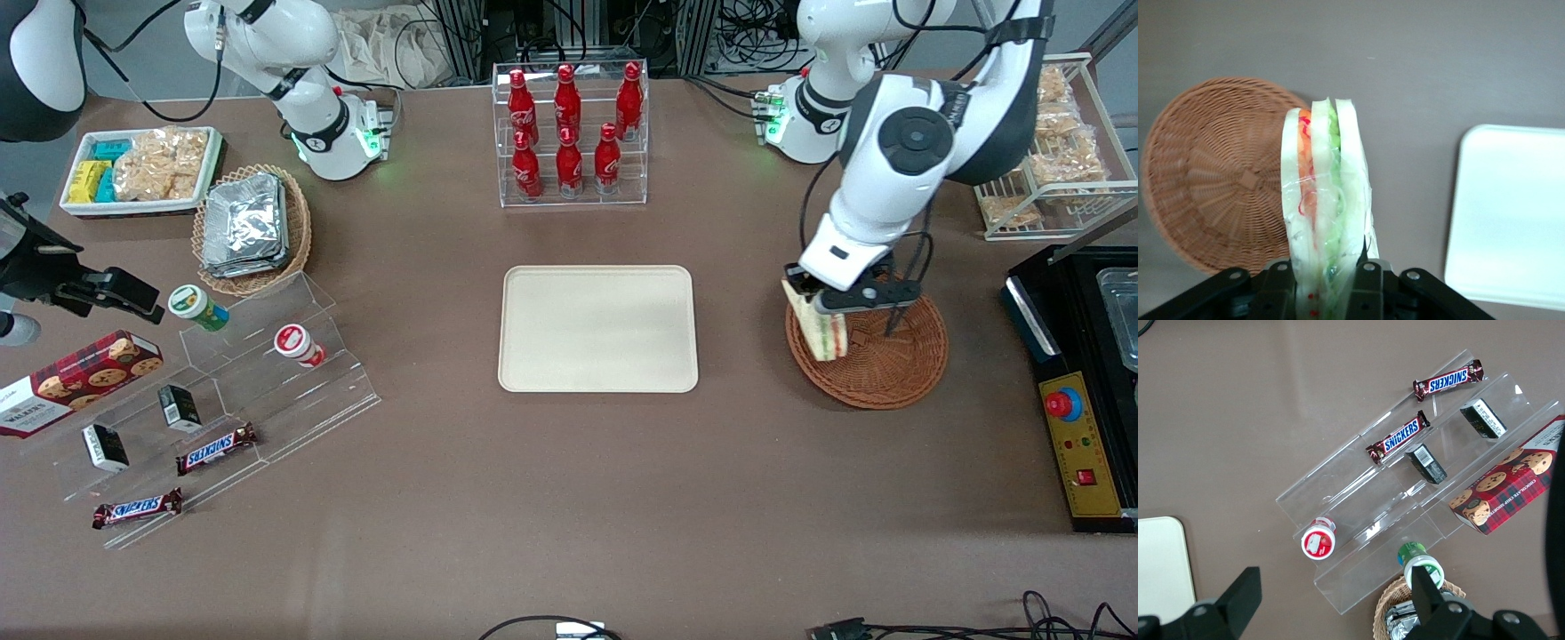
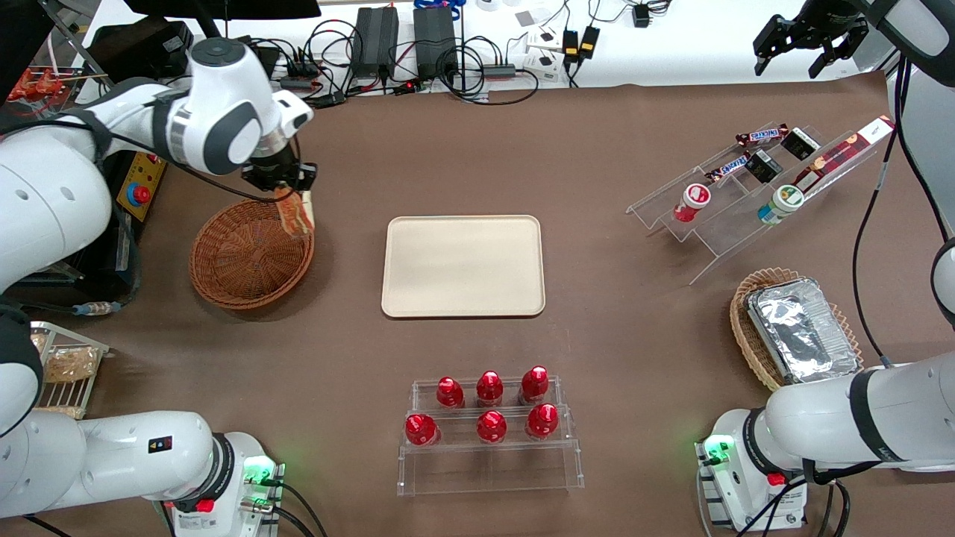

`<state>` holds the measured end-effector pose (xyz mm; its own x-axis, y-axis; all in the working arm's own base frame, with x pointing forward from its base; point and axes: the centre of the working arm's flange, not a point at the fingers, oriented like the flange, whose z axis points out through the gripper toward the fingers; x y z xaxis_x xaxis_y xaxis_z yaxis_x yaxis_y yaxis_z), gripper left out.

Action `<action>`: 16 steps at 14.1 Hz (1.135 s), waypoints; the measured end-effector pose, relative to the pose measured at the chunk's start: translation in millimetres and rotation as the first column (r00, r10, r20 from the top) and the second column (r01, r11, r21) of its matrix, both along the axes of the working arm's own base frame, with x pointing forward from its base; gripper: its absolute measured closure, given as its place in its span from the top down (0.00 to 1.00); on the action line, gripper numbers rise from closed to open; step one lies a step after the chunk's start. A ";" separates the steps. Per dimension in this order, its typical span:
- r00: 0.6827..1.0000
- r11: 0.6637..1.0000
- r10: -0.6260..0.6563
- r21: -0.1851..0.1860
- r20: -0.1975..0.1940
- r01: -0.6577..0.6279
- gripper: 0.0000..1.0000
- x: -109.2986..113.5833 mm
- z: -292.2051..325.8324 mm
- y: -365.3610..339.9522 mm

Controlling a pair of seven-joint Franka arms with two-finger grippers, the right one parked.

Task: Place sandwich from basket to tray
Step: 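Lift the sandwich out of the basket and carry it toward the tray, then lower the held sandwich onto the white tray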

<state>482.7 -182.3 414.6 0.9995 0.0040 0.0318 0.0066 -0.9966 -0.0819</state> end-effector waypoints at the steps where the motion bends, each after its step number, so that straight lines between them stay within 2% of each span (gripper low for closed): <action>1: 0.999 0.999 -0.046 -0.003 -0.003 0.046 0.28 -2.7 -1.0 -17.0; 4: 0.988 0.988 -0.156 -0.015 -0.018 0.155 0.28 -13.1 -7.6 -61.9; 8: 0.974 0.975 -0.220 -0.045 -0.049 0.218 0.26 -19.3 -23.5 -95.4; 11: 0.965 0.964 -0.258 -0.076 -0.046 0.254 0.26 -25.0 -42.2 -120.7; 16: 0.962 0.962 -0.271 0.026 -0.008 0.271 0.26 -48.9 -104.1 -173.2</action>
